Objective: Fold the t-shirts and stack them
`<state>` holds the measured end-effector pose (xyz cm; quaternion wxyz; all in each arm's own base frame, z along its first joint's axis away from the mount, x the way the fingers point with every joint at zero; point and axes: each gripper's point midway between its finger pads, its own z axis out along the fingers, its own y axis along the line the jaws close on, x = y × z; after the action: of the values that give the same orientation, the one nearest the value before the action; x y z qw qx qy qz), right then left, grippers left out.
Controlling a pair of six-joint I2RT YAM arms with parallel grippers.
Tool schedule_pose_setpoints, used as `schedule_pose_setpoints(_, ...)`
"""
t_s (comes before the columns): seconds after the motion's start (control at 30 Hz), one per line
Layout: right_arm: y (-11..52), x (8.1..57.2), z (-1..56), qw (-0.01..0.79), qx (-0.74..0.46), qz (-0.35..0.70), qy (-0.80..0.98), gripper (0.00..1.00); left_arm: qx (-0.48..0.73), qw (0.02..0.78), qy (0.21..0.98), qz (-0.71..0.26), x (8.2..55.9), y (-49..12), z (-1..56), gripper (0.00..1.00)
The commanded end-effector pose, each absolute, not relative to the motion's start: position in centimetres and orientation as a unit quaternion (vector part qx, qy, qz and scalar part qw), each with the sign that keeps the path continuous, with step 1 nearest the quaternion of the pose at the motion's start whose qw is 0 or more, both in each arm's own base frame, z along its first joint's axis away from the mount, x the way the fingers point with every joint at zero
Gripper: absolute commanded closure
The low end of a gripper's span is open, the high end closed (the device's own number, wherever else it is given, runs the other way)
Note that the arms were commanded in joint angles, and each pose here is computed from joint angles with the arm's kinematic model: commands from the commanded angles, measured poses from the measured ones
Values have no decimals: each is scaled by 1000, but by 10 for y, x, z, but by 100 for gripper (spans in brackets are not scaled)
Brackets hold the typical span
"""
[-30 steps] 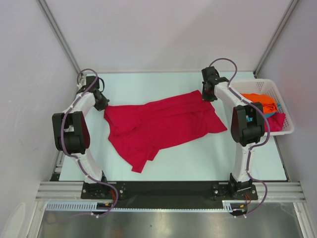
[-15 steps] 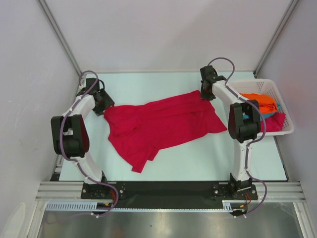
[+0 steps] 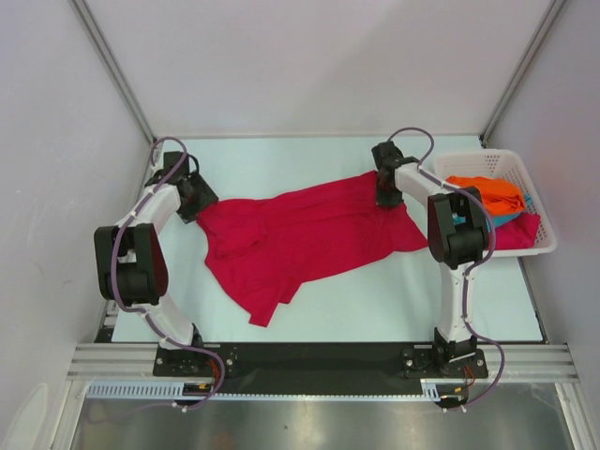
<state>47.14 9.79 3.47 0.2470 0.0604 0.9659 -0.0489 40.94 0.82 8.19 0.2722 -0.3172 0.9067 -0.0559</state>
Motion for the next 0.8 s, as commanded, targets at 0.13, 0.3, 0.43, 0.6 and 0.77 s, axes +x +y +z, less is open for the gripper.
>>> schedule_pose_setpoints(0.13, 89, 445, 51, 257, 70, -43, 963, 75, -299, 296, 904, -75, 413, 1, 97, 31)
schedule_pose_setpoints(0.3, 92, 439, 51, 255, 68, -42, 964, 91, -299, 296, 904, -75, 414, 2, 96, 31)
schedule_pose_setpoints(0.43, 95, 448, 58, 263, 66, -42, 961, 94, -295, 292, 906, -87, 413, -4, 95, 32)
schedule_pose_setpoints(0.6, 102, 462, 72, 278, 63, -41, 958, 91, -292, 292, 906, -89, 405, -8, 96, 32)
schedule_pose_setpoints(0.77, 116, 480, 89, 301, 56, -31, 951, 82, -287, 285, 910, -95, 393, -23, 91, 32)
